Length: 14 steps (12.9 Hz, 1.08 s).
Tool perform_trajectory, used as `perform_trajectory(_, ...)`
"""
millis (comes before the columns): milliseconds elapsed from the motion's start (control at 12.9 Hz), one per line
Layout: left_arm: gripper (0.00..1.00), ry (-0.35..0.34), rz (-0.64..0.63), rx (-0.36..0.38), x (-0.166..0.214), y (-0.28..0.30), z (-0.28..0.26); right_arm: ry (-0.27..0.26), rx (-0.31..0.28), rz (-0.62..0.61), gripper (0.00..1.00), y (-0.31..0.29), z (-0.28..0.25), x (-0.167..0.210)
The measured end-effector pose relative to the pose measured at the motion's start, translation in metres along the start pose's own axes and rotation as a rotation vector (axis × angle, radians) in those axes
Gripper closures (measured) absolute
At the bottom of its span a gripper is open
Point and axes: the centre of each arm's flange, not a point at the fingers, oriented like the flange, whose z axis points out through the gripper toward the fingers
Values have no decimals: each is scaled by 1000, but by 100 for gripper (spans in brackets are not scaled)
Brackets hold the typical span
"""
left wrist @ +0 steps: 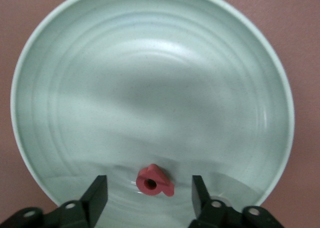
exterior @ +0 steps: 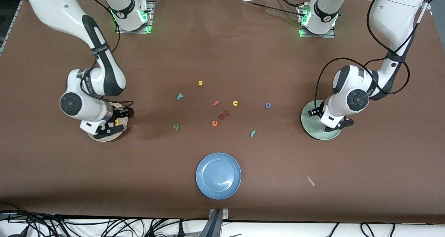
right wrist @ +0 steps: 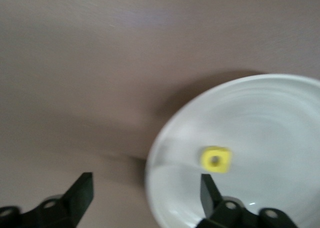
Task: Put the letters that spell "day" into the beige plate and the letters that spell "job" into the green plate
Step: 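Release the pink letter while the right gripper drops yellow letter on beige plate, then grasp the blue o with the left gripper while the right gripper grasps cyan y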
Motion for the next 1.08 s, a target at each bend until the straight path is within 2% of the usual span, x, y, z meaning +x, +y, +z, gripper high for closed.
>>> perform_trajectory(78, 5, 9, 6, -4, -1, 7, -10, -1, 10, 83, 0, -20, -2, 1)
perform_trajectory(155, 0, 17, 2, -6, -5, 18, -23, -3, 22, 169, 0, -41, -3, 1)
perform_trajectory(465, 0, 40, -83, -35, -47, 87, -57, -19, 68, 481, 0, -132, -9, -4)
perform_trajectory(775, 0, 45, -136, -88, -90, 148, -64, -24, 99, 788, 0, -186, 1, -23)
perform_trajectory(1008, 4, 46, -175, -138, -114, 186, -47, 13, 134, 923, 0, -199, 22, -46)
perform_trajectory(1085, 12, 39, -180, -153, -116, 192, -38, 19, 138, 944, 0, -200, 30, -53)
